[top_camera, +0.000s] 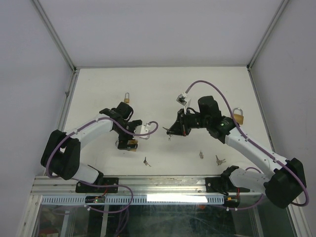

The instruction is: Unlock with the key

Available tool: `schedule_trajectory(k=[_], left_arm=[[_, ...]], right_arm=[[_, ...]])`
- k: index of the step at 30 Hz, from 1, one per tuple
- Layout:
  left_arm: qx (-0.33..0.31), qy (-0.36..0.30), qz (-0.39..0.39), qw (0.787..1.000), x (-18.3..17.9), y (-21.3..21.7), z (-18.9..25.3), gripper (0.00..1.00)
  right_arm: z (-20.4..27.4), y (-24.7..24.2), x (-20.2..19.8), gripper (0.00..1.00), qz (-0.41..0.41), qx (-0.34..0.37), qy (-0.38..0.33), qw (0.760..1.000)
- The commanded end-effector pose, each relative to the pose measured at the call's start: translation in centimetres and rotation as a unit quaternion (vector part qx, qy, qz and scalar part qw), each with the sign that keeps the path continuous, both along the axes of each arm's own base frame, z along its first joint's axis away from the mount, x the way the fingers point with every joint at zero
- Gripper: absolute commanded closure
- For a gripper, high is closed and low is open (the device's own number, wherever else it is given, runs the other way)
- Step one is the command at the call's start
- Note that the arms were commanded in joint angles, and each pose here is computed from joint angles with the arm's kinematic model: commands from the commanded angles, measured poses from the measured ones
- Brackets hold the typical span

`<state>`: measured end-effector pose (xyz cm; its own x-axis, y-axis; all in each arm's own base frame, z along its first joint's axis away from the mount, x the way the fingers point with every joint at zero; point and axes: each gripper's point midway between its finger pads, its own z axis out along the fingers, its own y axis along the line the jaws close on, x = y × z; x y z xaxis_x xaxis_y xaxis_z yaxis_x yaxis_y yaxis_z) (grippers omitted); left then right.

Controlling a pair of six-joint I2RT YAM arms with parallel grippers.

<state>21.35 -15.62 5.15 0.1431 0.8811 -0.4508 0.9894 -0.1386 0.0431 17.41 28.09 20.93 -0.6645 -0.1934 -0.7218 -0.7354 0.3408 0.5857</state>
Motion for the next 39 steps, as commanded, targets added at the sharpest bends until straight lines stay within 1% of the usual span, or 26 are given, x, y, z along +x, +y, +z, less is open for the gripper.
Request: schedule_trajectory(k=[1,9,12,16,18,19,22,24,26,27,28,31,33,34,35,36,37,39], left_arm=[[-0.013,-0.01,0.008,1.0,1.0,-1.4,-1.1,0.01],[0.015,0.046,0.025,0.999,-1.7,-1.4,-3.5,0.01],[0.024,0.046,0.018,0.998,-2.2,-0.9,-4.2,0.01],[0.041,0.021,0.023,0.999,-1.6,0.0,-5.2,0.01],[0.051,0.015,0.014,0.999,-1.7,0.5,-5.5,0.04],[0.048,0.013,0.007,0.999,-1.9,0.6,-5.5,0.15],[0.033,0.014,0.009,0.999,-1.7,0.0,-5.0,0.42],[0.027,0.015,0.009,0.999,-1.6,-0.3,-4.9,0.58],[0.023,0.011,0.013,1.0,-1.4,-0.6,-4.5,0.8],[0.019,0.007,0.017,1.0,-1.0,-0.8,-4.1,0.94],[0.014,0.0,0.023,1.0,-0.6,-1.1,-3.6,1.0],[-0.015,-0.032,0.053,0.998,0.9,-2.0,-0.9,1.0],[-0.056,-0.087,0.07,0.992,2.5,-3.2,2.4,1.0],[-0.079,-0.129,0.081,0.985,3.7,-3.9,4.2,1.0],[-0.107,-0.19,0.097,0.971,5.4,-4.7,6.7,1.0],[-0.136,-0.235,0.104,0.957,6.3,-5.6,9.0,1.0],[-0.166,-0.271,0.106,0.942,6.9,-6.4,11.3,1.0],[-0.222,-0.321,0.095,0.916,6.9,-8.0,15.5,1.0]], right_arm=[[0.0,0.0,0.2,1.0,0.002,0.003,-0.018,1.0],[-0.5,-0.6,0.0,1.0,-0.009,-0.004,-0.023,1.0],[-0.6,-0.7,0.0,1.0,-0.009,-0.004,-0.025,1.0],[-0.5,-0.6,0.1,1.0,-0.008,-0.002,-0.028,1.0],[-0.4,-0.6,0.0,1.0,-0.007,-0.003,-0.028,1.0],[-0.3,-0.6,0.1,1.0,-0.007,-0.003,-0.031,1.0],[0.0,-0.7,0.1,1.0,-0.007,-0.001,-0.035,0.999],[0.1,-0.7,0.1,1.0,-0.008,0.001,-0.038,0.999],[0.2,-0.7,0.2,1.0,-0.01,0.001,-0.038,0.999],[0.1,-0.6,0.3,1.0,-0.012,-0.001,-0.036,0.999],[0.0,-0.6,0.4,1.0,-0.015,-0.004,-0.034,0.999],[-0.6,-0.7,1.0,1.0,-0.028,-0.022,-0.017,0.999],[-0.8,-0.6,1.5,1.0,-0.039,-0.033,-0.002,0.999],[-0.5,-0.6,1.8,1.0,-0.051,-0.04,0.008,0.998],[-0.1,-0.5,2.1,1.0,-0.059,-0.049,0.016,0.997],[0.3,-0.4,2.3,1.0,-0.063,-0.059,0.018,0.996],[0.8,-0.2,2.6,1.0,-0.069,-0.072,0.012,0.995],[1.7,0.2,2.7,1.0,-0.072,-0.1,-0.009,0.992]])
